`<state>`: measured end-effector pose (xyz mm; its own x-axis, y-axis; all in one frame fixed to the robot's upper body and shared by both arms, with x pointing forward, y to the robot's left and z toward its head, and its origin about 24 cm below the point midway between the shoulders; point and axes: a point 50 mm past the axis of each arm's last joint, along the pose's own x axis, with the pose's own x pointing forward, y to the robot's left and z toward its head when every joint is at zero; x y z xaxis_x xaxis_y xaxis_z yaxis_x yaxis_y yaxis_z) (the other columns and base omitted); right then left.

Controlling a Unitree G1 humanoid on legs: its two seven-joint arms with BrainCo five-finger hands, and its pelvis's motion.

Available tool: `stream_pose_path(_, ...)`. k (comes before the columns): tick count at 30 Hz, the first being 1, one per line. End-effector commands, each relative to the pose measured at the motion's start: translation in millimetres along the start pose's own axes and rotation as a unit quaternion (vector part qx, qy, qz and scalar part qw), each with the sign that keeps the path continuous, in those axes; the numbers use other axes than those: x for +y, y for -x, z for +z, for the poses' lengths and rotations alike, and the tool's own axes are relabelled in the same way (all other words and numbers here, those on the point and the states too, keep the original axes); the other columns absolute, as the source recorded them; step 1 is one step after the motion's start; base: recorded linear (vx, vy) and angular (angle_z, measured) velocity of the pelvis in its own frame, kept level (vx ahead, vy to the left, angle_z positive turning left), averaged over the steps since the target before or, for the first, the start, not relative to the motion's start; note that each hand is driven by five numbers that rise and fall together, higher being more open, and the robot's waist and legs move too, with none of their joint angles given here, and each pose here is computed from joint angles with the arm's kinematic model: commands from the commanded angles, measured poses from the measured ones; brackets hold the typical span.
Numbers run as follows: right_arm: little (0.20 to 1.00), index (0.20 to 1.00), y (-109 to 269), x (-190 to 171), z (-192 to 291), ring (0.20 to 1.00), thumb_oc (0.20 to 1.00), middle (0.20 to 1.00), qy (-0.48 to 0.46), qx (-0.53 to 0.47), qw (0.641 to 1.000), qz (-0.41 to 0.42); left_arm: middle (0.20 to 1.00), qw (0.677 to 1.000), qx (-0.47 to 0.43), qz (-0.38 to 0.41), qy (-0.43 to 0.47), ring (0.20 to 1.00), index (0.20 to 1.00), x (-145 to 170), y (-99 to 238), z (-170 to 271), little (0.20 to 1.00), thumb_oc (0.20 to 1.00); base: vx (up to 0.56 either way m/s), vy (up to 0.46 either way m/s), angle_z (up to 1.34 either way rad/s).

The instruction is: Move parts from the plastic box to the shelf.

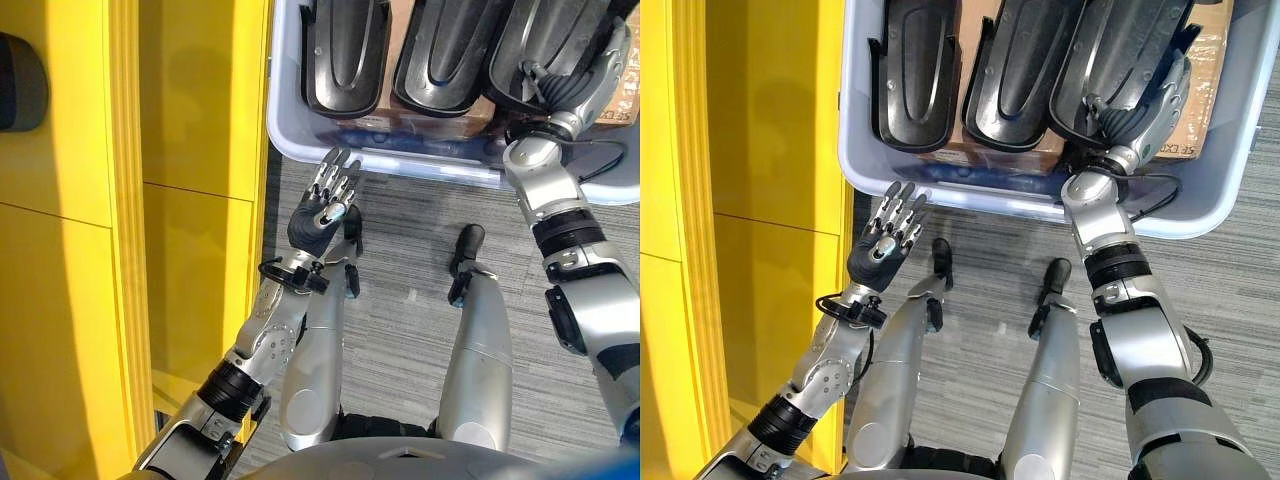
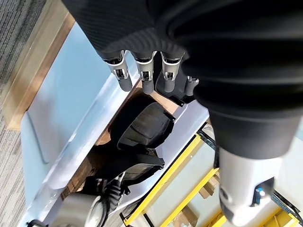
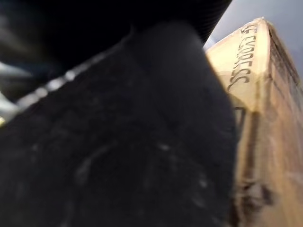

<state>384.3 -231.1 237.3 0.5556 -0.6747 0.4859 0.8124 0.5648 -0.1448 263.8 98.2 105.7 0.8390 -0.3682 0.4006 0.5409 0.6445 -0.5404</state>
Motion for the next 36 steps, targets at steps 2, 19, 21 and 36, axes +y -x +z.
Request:
stream_pose_path(2, 1.000, 1.000, -13.8, -10.8, -12.0, 1.000, 1.000, 1.000, 0.001, 0.060, 0.998, 0.004, 1.000, 0.998, -0.033, -0.056, -0.006, 1.000, 1.000, -17.4, 0.3, 19.8, 1.000, 1.000, 0.00, 0.000, 0.00)
stream_pose_path(19, 0.200, 0.200, -16.5, -22.8, -59.0, 0.200, 0.200, 0.200, 0.273, 0.095, 0.957, 0.039, 1.000, 0.996, -0.051, -0.069, -0.027, 1.000, 1.000, -13.9, -2.7, 28.3, 1.000, 1.000, 0.00, -0.009, 0.01)
stream_pose_path(21, 0.200, 0.200, -16.8, -22.9, -59.7, 0.200, 0.200, 0.200, 0.270, 0.096, 0.957, 0.040, 1.000, 0.996, -0.050, -0.071, -0.028, 1.000, 1.000, -14.3, -3.7, 28.5, 1.000, 1.000, 0.00, 0.000, 0.00)
stream_pose_path(36, 0.200, 0.200, -21.4, -22.0, -37.8, 0.200, 0.200, 0.200, 0.291, -0.030, 0.956, -0.003, 1.000, 0.996, -0.043, -0.074, -0.040, 1.000, 1.000, -12.1, -3.3, 25.5, 1.000, 1.000, 0.00, -0.007, 0.00)
